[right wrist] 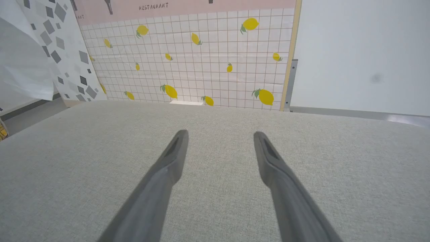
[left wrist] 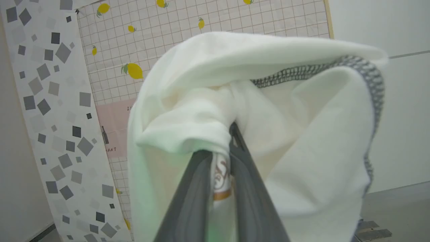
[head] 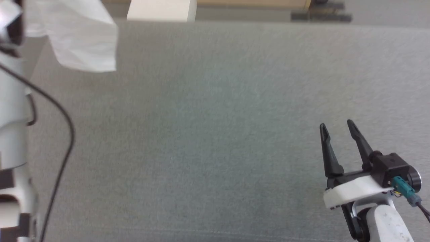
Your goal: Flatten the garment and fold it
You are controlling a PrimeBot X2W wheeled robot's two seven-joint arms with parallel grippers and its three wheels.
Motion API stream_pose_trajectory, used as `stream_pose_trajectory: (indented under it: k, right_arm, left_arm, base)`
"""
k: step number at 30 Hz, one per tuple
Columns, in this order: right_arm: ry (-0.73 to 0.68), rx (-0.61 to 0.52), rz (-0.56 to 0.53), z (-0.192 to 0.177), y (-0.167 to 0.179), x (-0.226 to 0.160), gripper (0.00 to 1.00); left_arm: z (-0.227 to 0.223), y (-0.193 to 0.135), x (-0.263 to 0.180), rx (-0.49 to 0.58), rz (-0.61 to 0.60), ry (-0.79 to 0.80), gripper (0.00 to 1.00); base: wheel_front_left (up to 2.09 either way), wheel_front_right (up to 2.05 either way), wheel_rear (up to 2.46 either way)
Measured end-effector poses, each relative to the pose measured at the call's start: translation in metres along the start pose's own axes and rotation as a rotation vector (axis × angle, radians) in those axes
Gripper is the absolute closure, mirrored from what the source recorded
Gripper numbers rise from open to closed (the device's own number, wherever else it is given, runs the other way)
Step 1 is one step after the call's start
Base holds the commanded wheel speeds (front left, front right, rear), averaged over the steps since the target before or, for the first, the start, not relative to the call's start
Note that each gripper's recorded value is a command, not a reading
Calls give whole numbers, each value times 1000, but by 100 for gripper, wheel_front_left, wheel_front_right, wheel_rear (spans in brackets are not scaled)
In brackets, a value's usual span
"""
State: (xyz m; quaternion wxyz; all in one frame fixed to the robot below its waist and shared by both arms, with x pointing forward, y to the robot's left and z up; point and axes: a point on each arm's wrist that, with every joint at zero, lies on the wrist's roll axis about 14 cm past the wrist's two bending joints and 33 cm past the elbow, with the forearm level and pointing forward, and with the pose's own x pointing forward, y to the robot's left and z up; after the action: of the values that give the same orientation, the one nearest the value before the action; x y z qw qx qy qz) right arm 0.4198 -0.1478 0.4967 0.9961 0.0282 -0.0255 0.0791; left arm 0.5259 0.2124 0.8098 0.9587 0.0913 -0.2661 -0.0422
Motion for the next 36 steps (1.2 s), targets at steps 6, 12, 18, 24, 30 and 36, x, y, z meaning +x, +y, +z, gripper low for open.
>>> stream_pose_trajectory:
  k: [6, 12, 18, 24, 30, 36]
  right_arm:
    - [-54, -18, -46, 27, -13, -24, 0]
    - [-83, -38, -142, 44, -42, -50, 0]
    - [-95, -54, -220, 52, -64, -71, 0]
    - [-73, -58, -270, 46, -78, -81, 0]
    - [-51, -46, -297, 37, -88, -78, 0]
    - [-15, -40, -328, 24, -98, -77, 0]
  left_arm:
    - [55, -70, 10, -101, -153, -113, 100]
    - [80, -174, 11, -285, -370, -158, 100]
    - [92, -262, -2, -465, -553, -167, 100]
    - [35, -315, -15, -552, -620, -16, 100]
    - [-100, -362, -62, -493, -662, 394, 100]
    - [-228, -384, -160, -351, -760, 928, 100]
  base:
    - [0, 0, 0]
    - [0, 0, 0]
    - [0, 0, 0]
    - [0, 0, 0]
    - [0, 0, 0]
    - [0, 0, 0]
